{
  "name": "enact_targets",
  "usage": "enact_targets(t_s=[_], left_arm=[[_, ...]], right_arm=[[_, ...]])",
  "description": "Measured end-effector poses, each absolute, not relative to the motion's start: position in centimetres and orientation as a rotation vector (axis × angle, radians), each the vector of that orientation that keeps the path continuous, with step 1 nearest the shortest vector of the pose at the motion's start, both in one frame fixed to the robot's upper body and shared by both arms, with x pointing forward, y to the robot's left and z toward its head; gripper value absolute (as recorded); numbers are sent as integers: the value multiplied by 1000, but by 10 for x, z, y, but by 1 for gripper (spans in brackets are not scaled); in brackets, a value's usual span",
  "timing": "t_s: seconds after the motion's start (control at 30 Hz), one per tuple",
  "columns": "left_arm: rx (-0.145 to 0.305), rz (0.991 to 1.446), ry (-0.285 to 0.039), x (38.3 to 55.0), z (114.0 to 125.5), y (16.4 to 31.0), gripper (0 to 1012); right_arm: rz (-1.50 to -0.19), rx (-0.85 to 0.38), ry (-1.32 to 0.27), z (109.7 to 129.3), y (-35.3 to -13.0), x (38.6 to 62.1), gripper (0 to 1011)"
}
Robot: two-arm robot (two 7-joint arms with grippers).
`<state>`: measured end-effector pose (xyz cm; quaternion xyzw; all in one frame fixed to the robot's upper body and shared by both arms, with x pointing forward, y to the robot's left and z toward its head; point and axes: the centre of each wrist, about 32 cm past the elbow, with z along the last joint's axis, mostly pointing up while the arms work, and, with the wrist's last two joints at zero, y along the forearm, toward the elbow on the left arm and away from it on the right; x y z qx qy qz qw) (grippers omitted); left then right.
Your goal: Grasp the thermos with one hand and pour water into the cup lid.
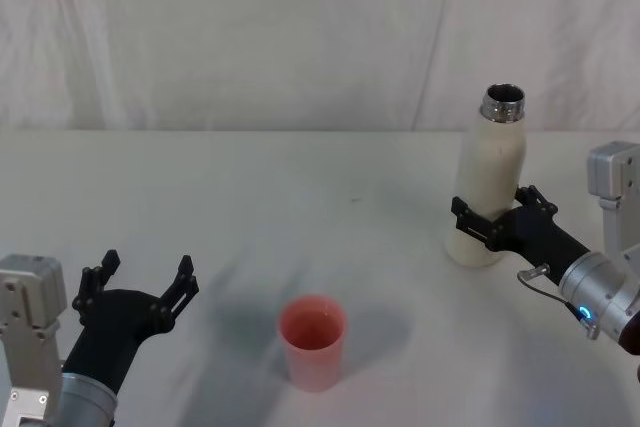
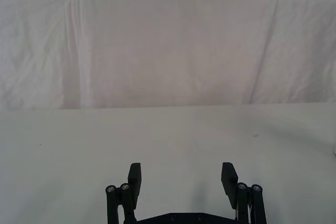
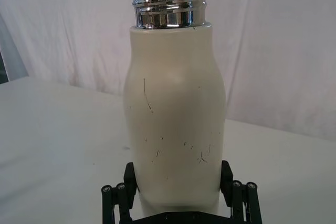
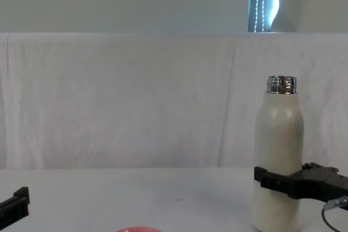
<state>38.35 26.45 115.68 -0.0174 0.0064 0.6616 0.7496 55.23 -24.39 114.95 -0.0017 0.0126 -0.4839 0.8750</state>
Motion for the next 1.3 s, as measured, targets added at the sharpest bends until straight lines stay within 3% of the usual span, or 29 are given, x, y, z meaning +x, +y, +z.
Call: enact_targets(t_s=[1.3], left_arm=[[-38, 1446, 14, 384, 1157, 265, 1001]], right_arm=[[-1016, -18, 26, 1149, -243, 552, 960]])
